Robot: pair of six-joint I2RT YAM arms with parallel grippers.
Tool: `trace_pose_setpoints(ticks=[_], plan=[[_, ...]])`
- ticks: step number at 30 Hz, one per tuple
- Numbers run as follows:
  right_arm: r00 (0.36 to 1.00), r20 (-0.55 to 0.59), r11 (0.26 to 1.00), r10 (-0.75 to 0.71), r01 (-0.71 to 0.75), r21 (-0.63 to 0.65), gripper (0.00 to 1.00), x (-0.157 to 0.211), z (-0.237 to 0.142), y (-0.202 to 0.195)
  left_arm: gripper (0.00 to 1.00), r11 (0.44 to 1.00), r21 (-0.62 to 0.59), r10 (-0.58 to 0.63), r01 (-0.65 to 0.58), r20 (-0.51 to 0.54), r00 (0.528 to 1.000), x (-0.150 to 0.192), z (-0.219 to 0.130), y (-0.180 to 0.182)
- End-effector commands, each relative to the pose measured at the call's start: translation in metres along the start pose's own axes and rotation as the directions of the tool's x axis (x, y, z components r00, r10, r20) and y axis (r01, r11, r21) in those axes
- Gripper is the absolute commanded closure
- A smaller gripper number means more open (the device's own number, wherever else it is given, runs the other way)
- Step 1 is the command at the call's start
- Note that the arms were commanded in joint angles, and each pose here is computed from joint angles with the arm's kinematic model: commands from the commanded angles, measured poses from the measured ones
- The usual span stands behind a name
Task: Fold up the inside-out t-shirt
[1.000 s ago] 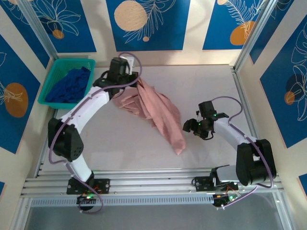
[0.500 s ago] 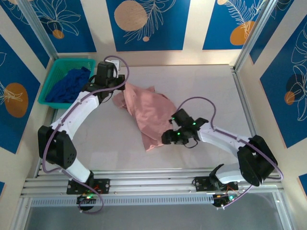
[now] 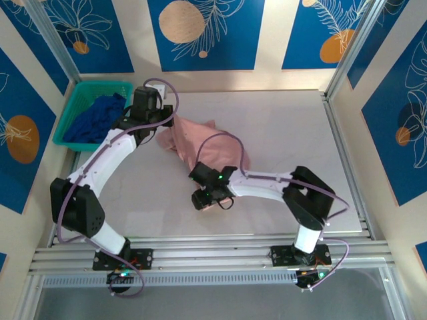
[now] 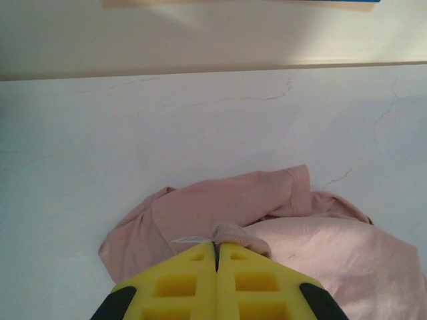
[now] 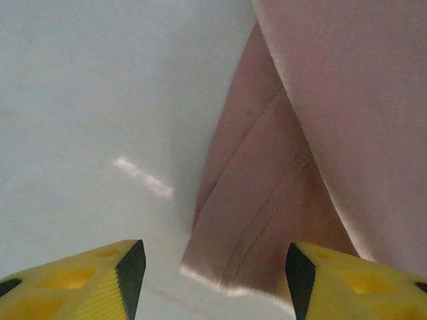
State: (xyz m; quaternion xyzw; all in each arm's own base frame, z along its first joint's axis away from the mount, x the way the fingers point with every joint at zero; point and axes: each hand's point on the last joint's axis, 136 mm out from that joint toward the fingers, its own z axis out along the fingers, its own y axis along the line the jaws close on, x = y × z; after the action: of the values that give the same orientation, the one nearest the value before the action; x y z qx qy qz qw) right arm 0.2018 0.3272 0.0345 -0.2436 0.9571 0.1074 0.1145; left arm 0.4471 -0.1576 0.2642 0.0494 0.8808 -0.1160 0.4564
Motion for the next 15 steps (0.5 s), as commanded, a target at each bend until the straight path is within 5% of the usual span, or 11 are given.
trace_pose_setpoints(ticks=[1, 4, 9, 15], plan=[[0.997, -0.065, 0.993, -0.048, 0.054, 0.1, 0.42, 0.013, 0.016, -0.014, 1.0, 1.0, -0.001, 0.027, -0.027, 0.02, 0.999, -0.005, -0.014, 0.002], [0.994, -0.094, 0.992, -0.052, 0.063, 0.108, 0.55, 0.02, 0.021, -0.015, 1.0, 0.999, -0.013, 0.03, -0.03, 0.026, 0.999, -0.007, -0.017, 0.005], [0.995, -0.064, 0.986, -0.077, 0.086, 0.141, 0.96, 0.014, -0.001, -0.024, 1.0, 0.998, -0.049, 0.029, -0.028, 0.038, 0.999, -0.01, -0.025, 0.015], [0.972, 0.235, 0.996, 0.01, -0.032, 0.089, 1.0, -0.053, -0.117, -0.075, 1.0, 0.983, -0.172, -0.047, 0.065, 0.103, 0.994, -0.014, -0.064, 0.044]])
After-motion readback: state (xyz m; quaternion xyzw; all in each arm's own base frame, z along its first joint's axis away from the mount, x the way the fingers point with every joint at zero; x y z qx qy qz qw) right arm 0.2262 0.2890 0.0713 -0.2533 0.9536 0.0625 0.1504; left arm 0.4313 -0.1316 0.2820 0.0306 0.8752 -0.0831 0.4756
